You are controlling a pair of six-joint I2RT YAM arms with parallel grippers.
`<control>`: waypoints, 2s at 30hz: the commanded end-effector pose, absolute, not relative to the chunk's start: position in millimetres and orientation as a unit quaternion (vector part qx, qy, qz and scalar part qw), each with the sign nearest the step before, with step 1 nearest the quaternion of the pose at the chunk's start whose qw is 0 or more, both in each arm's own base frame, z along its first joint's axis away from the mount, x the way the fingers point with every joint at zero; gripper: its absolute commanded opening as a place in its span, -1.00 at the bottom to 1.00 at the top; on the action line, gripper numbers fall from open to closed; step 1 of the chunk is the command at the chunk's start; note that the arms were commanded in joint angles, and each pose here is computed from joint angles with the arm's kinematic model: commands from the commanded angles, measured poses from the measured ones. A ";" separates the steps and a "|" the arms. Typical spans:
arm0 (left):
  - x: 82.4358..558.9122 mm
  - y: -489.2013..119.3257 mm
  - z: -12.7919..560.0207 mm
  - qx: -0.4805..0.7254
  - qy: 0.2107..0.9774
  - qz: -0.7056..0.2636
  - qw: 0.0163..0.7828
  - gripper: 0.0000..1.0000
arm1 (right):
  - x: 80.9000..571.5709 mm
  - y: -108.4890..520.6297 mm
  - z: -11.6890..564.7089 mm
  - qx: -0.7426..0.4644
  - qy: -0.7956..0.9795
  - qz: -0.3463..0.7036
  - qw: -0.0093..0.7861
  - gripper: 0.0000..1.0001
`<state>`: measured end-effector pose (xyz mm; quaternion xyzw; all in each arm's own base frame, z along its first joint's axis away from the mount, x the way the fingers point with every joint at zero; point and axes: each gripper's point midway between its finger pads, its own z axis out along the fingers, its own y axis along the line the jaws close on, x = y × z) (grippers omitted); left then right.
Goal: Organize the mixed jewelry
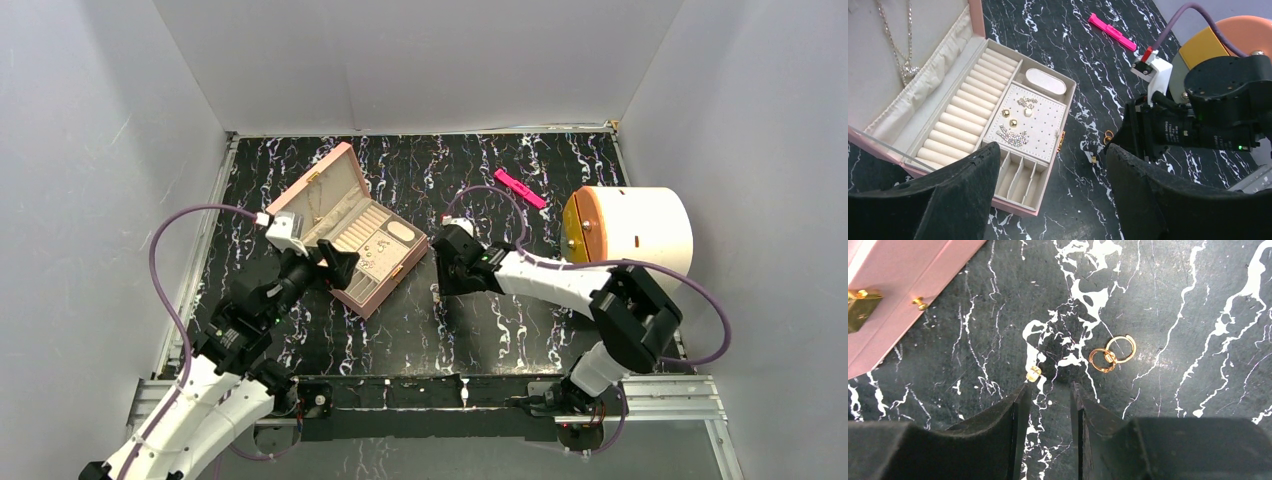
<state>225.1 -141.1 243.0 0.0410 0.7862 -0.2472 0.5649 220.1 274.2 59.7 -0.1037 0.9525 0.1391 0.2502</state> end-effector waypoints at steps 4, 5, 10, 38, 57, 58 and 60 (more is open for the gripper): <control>225.8 -142.4 247.2 0.029 0.777 -0.259 0.573 0.50 | 227.4 287.5 62.6 -0.098 0.956 0.113 0.254 -0.14; 226.9 -142.8 246.2 0.029 0.779 -0.257 0.571 0.50 | 227.7 289.8 61.7 -0.101 0.956 0.111 0.253 -0.13; 230.0 -145.5 237.8 0.031 0.793 -0.249 0.554 0.50 | 227.3 297.8 55.9 -0.117 0.956 0.105 0.247 -0.13; 233.8 -149.6 229.1 0.034 0.804 -0.245 0.541 0.50 | 229.4 304.6 43.1 -0.133 0.956 0.090 0.247 -0.66; 233.9 -152.3 228.0 0.039 0.806 -0.248 0.536 0.50 | 230.0 312.9 43.6 -0.134 0.953 0.108 0.251 -1.00; 233.9 -152.4 228.1 0.039 0.806 -0.248 0.536 0.50 | 229.7 312.5 43.5 -0.135 0.953 0.108 0.250 -1.00; 234.1 -152.7 227.2 0.038 0.807 -0.248 0.535 0.50 | 230.1 311.9 44.2 -0.134 0.952 0.107 0.252 -1.00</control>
